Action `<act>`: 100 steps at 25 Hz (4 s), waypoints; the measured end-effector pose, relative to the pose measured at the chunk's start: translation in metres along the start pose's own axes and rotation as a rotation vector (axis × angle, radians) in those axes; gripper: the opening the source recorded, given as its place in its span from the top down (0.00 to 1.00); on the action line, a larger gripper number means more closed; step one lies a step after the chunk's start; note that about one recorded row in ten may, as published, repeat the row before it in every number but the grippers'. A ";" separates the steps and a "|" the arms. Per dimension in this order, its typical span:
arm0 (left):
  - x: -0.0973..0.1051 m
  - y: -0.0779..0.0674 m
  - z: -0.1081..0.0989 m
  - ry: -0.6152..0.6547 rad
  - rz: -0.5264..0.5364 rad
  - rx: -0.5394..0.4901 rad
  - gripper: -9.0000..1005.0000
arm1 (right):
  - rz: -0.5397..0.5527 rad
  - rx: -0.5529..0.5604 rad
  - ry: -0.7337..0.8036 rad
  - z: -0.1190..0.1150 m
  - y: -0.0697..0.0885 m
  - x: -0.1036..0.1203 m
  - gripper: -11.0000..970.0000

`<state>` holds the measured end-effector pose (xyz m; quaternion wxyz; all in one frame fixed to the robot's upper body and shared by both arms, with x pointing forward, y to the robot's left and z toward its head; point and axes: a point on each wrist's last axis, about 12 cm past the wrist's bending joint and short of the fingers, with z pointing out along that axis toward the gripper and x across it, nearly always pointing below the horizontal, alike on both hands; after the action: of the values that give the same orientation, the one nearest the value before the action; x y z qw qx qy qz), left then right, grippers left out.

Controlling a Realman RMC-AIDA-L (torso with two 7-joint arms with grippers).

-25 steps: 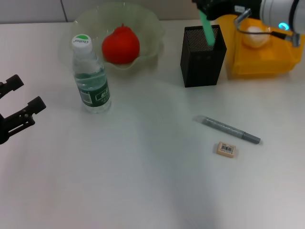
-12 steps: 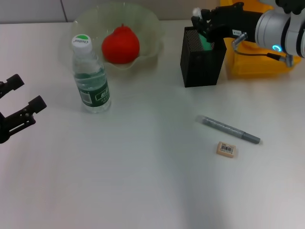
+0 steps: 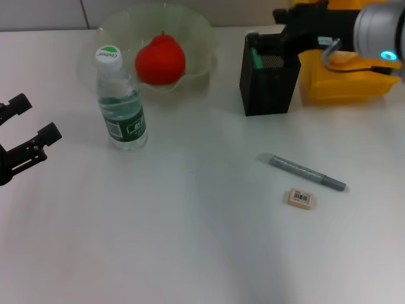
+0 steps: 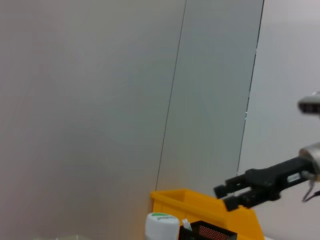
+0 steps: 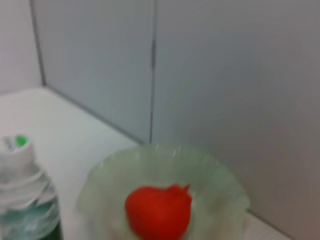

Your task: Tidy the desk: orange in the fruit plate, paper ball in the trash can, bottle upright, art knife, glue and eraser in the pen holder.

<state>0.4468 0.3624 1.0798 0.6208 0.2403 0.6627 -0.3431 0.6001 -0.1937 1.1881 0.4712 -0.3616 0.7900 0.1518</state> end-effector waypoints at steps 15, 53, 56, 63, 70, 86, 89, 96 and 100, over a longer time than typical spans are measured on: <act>-0.001 0.001 0.002 0.004 0.005 0.008 0.14 | -0.167 -0.217 0.695 -0.009 0.058 -0.029 0.29; 0.002 -0.001 0.007 0.009 -0.011 0.009 0.14 | -0.220 -0.264 0.938 0.045 0.070 0.032 0.34; 0.002 -0.001 0.007 0.009 -0.011 0.009 0.14 | -0.216 -0.264 0.943 0.046 0.069 0.033 0.34; 0.002 -0.001 0.007 0.009 -0.013 0.008 0.14 | -0.212 -0.263 0.950 0.046 0.069 0.034 0.50; 0.002 -0.001 0.007 0.009 -0.010 0.008 0.14 | -0.211 -0.266 0.922 0.040 0.070 0.025 0.75; 0.003 -0.002 0.009 0.011 -0.008 0.014 0.14 | -0.121 0.025 0.485 0.006 0.015 -0.052 0.74; 0.005 -0.003 0.009 0.008 -0.015 0.015 0.14 | -0.115 0.070 0.420 0.011 0.008 -0.053 0.74; 0.006 -0.004 0.010 0.006 -0.022 0.017 0.14 | -0.089 0.122 0.361 0.031 -0.006 -0.046 0.73; 0.006 -0.004 0.010 0.004 -0.022 0.020 0.14 | -0.081 0.127 0.358 0.041 -0.009 -0.040 0.73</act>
<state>0.4499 0.3511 1.0747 0.6132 0.2396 0.6631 -0.3561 0.6446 -0.1584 1.2023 0.3507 -0.3836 0.8542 0.0157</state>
